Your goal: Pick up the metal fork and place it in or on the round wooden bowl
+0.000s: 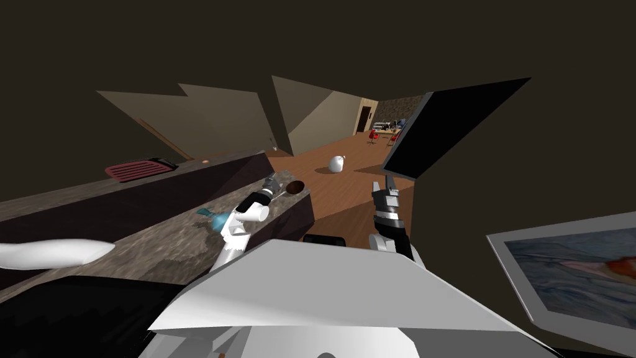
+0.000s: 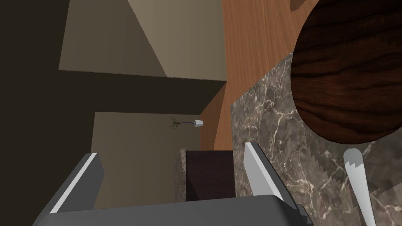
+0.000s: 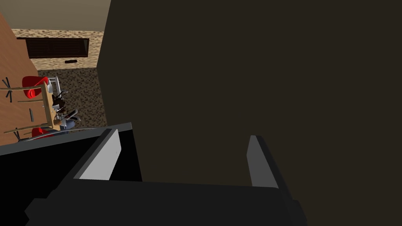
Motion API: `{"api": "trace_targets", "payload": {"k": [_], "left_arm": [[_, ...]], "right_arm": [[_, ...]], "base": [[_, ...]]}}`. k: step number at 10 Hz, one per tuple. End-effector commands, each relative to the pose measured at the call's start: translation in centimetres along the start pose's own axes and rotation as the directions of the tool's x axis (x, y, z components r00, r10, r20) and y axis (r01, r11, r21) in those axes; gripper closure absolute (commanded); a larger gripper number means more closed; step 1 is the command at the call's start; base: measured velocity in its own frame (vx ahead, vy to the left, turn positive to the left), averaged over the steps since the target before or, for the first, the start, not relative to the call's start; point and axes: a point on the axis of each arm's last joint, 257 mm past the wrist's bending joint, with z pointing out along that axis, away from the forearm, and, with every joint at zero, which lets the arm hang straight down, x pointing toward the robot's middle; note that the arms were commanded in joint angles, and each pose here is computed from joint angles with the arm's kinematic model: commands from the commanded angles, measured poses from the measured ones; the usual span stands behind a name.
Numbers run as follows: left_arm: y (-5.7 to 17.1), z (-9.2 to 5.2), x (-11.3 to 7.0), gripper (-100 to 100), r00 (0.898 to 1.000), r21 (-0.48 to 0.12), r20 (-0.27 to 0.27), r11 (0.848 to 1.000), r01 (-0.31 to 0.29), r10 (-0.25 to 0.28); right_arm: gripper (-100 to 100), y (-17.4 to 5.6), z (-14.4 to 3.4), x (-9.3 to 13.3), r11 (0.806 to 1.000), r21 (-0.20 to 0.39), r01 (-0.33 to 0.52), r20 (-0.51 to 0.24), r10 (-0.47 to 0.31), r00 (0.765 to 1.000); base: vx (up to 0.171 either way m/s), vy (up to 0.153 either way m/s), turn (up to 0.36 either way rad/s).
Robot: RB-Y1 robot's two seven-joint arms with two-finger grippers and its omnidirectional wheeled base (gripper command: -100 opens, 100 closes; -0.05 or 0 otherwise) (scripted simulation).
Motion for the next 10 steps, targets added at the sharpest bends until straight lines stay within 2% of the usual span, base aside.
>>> {"api": "trace_targets", "payload": {"k": [1, 3, 4, 6, 7, 8, 9, 10], "left_arm": [[0.9, 0.5, -0.7, -100, 0.999, -0.046, 0.013, 0.998, 0.041, -0.041], [1.7, 0.4, -0.9, -100, 0.999, -0.076, 0.023, 0.996, 0.042, -0.04], [2.2, 0.9, -1.6, -100, 0.996, -0.11, 0.036, 0.991, 0.083, -0.08], [3.0, 0.7, -1.8, -100, 0.996, -0.14, 0.047, 0.987, 0.084, -0.078], [3.7, 1.1, -2.4, -100, 0.991, -0.172, 0.063, 0.977, 0.127, -0.117], [4.3, 1.0, -2.5, -100, 0.991, -0.196, 0.073, 0.972, 0.128, -0.115], [4.7, 1.4, -3.1, -100, 0.984, -0.22, 0.09, 0.96, 0.171, -0.154], [5.5, 1.2, -3.2, -100, 0.983, -0.247, 0.101, 0.954, 0.172, -0.151]], "right_arm": [[0, 0.0, 0.0, 0.0, 1.0, 0.0, 0.0, 0.0, 0.0, 1.0], [0, 0.0, 0.0, 0.0, 1.0, 0.0, 0.0, 0.0, 0.0, 1.0], [0, 0.0, 0.0, 0.0, 1.0, 0.0, 0.0, 0.0, 0.0, 1.0], [0, 0.0, 0.0, 0.0, 1.0, 0.0, 0.0, 0.0, 0.0, 1.0], [0, 0.0, 0.0, 0.0, 1.0, 0.0, 0.0, 0.0, 0.0, 1.0], [0, 0.0, 0.0, 0.0, 1.0, 0.0, 0.0, 0.0, 0.0, 1.0], [0, 0.0, 0.0, 0.0, 1.0, 0.0, 0.0, 0.0, 0.0, 1.0], [0, 0.0, 0.0, 0.0, 1.0, 0.0, 0.0, 0.0, 0.0, 1.0]], "base": [[-0.006, 0.003, -0.067], [-0.003, 0.003, -0.022], [-0.006, 0.005, -0.055], [-0.004, 0.007, -0.022], [-0.003, 0.006, -0.062], [-0.003, 0.01, -0.036], [-0.002, 0.01, -0.039], [-0.002, 0.011, -0.03]]}}
